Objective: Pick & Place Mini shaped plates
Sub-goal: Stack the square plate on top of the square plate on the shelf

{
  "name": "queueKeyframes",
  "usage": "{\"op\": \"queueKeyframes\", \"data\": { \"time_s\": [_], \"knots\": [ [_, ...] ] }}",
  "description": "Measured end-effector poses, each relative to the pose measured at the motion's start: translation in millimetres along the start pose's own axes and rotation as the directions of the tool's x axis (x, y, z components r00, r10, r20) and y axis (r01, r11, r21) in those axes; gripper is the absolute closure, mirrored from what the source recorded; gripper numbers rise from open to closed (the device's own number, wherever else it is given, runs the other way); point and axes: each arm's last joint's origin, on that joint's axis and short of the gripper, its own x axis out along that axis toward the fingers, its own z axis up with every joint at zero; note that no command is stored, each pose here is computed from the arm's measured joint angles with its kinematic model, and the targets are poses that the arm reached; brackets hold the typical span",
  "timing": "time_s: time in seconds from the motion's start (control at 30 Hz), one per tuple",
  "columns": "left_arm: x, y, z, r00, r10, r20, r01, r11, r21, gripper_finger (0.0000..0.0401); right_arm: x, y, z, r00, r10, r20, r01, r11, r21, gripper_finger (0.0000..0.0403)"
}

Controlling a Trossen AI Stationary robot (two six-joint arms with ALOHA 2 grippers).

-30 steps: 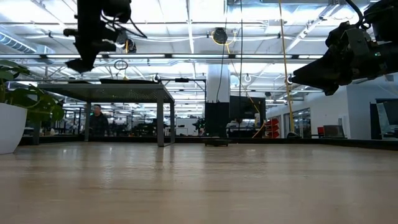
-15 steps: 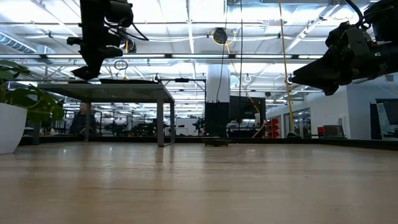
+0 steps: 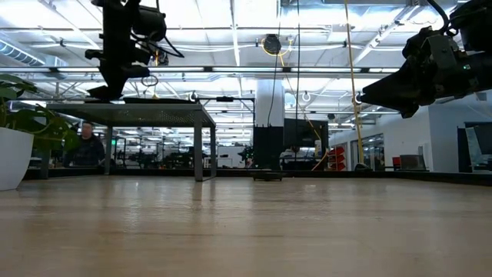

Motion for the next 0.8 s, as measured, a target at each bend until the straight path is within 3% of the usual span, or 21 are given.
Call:
{"op": "queueKeyframes", "data": {
  "time_s": [0.8],
  "knots": [
    [10, -7, -7, 0.999, 0.012, -0.030, -0.012, 1.000, 0.014, 0.0370, 0, 0, 0, 1.000, 0.000, 0.000, 0.000, 1.000, 0.000, 0.0268]
  ]
}}
